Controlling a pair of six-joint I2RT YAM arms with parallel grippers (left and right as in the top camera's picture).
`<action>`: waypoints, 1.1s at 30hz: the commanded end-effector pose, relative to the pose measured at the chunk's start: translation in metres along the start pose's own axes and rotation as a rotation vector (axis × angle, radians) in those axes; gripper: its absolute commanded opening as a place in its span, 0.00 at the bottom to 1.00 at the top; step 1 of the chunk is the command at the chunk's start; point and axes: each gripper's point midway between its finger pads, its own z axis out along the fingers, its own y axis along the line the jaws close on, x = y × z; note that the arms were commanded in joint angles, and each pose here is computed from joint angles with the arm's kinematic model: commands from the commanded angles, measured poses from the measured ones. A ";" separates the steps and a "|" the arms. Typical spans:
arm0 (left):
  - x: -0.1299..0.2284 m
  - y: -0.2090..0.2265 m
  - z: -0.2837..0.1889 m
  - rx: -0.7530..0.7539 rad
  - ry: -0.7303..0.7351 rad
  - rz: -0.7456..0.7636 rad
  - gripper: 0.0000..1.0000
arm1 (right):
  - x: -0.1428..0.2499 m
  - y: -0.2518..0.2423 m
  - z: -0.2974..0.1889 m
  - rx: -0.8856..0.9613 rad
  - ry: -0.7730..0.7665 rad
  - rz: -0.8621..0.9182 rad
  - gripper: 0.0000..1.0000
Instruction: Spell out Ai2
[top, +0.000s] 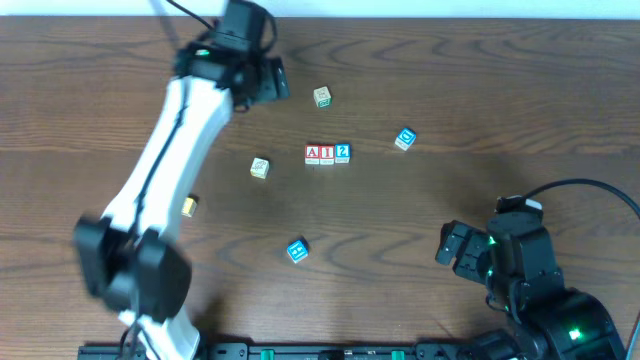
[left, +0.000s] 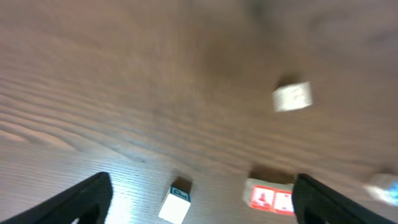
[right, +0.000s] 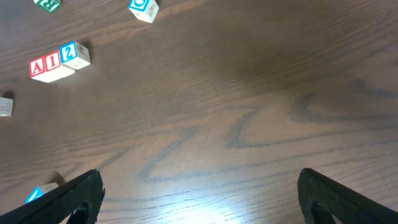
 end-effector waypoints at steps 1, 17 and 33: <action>-0.020 0.009 -0.061 0.028 -0.120 -0.019 0.95 | 0.000 0.001 -0.001 -0.004 -0.005 0.013 0.99; 0.053 0.085 -0.254 -0.062 -0.285 0.298 0.95 | 0.000 0.001 -0.001 -0.004 -0.005 0.013 0.99; 0.170 0.162 -0.273 -0.115 -0.432 0.168 0.95 | 0.000 0.001 -0.001 -0.004 -0.005 0.013 0.99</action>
